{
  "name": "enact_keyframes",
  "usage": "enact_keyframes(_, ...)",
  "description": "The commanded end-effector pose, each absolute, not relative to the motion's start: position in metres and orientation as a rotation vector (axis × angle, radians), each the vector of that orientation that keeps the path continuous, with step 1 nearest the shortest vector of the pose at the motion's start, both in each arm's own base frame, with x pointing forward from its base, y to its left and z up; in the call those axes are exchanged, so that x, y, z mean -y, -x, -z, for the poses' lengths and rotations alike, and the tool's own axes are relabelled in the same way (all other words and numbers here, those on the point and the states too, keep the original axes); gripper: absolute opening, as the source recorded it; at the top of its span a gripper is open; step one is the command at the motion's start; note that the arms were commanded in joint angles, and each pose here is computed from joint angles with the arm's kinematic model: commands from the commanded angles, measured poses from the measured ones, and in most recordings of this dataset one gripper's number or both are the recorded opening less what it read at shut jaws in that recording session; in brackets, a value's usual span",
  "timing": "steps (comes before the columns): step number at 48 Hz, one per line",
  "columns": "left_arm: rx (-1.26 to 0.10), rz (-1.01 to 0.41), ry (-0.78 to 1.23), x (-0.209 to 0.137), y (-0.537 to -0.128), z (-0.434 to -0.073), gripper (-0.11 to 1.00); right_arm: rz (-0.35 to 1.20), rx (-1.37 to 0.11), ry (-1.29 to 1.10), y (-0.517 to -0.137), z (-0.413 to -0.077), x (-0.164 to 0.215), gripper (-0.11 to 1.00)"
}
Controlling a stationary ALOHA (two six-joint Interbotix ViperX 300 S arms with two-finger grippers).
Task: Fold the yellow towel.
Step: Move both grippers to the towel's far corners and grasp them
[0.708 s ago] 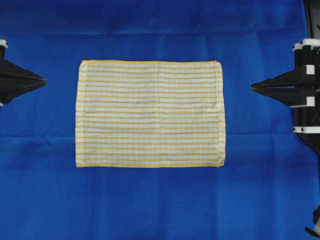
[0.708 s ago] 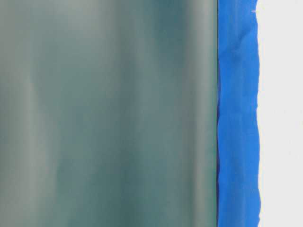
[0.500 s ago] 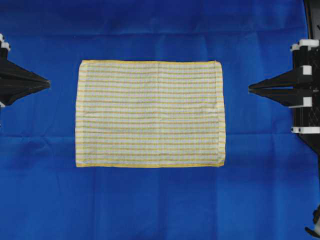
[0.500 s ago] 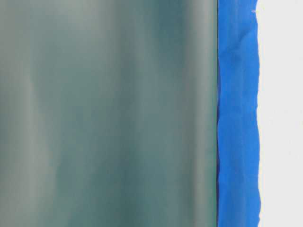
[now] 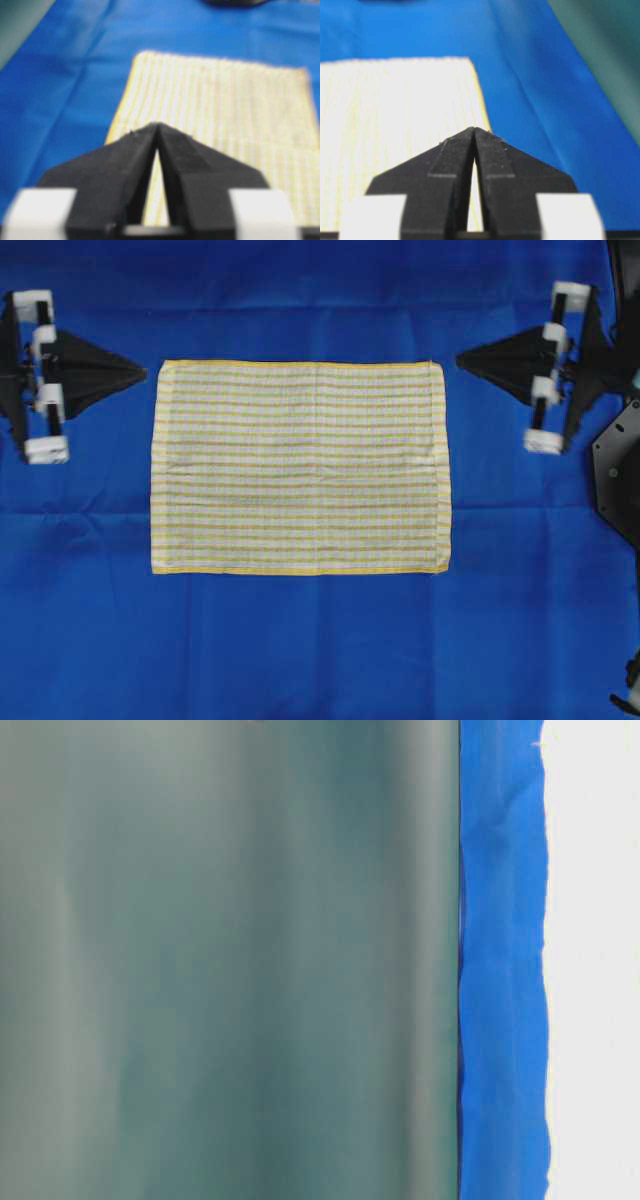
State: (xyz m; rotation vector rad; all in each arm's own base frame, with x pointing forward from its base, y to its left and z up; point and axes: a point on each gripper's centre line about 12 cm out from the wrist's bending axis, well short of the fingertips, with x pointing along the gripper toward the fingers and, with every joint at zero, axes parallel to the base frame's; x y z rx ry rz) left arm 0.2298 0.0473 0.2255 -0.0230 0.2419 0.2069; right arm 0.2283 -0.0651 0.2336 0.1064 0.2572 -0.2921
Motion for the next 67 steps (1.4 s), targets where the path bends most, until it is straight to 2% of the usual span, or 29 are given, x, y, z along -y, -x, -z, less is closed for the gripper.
enact_keyframes(1,-0.245,-0.235,0.024,-0.055,-0.237,-0.222,0.17,0.34,-0.296,-0.127,-0.236,-0.226,0.079,0.18)
enact_keyframes(9,-0.331,-0.286,0.014,-0.072,-0.244,-0.191,0.67,0.422,-0.426,-0.169,-0.243,-0.189,0.103,0.7)
enact_keyframes(10,-0.351,-0.292,0.006,-0.075,-0.245,-0.184,0.73,0.432,-0.438,-0.173,-0.244,-0.184,0.106,0.73)
enact_keyframes(12,-0.376,-0.302,-0.001,-0.078,-0.247,-0.176,0.82,0.448,-0.459,-0.181,-0.245,-0.175,0.111,0.72)
enact_keyframes(14,-0.401,-0.31,-0.005,-0.082,-0.249,-0.168,0.84,0.463,-0.481,-0.191,-0.246,-0.167,0.115,0.68)
enact_keyframes(19,-0.449,-0.336,0.006,-0.092,-0.254,-0.148,0.77,0.486,-0.529,-0.208,-0.249,-0.147,0.122,0.61)
enact_keyframes(33,-0.534,-0.394,0.035,-0.112,-0.26,-0.104,0.75,0.51,-0.638,-0.244,-0.257,-0.103,0.131,0.62)
enact_keyframes(47,-0.648,-0.427,0.074,-0.124,-0.258,-0.069,0.72,0.541,-0.669,-0.272,-0.256,-0.085,0.135,0.61)
enact_keyframes(51,-0.664,-0.429,0.082,-0.125,-0.259,-0.066,0.69,0.543,-0.676,-0.276,-0.256,-0.083,0.135,0.57)
enact_keyframes(55,-0.691,-0.424,0.087,-0.124,-0.257,-0.063,0.56,0.541,-0.679,-0.276,-0.256,-0.083,0.135,0.45)
enact_keyframes(63,-0.736,-0.411,0.094,-0.121,-0.256,-0.059,0.12,0.538,-0.676,-0.274,-0.257,-0.084,0.135,0.06)
enact_keyframes(65,-0.741,-0.411,0.097,-0.121,-0.256,-0.059,0.04,0.538,-0.676,-0.274,-0.257,-0.084,0.135,0.03)
enact_keyframes(67,-0.743,-0.41,0.099,-0.12,-0.256,-0.059,0.02,0.537,-0.676,-0.273,-0.257,-0.084,0.134,0.03)
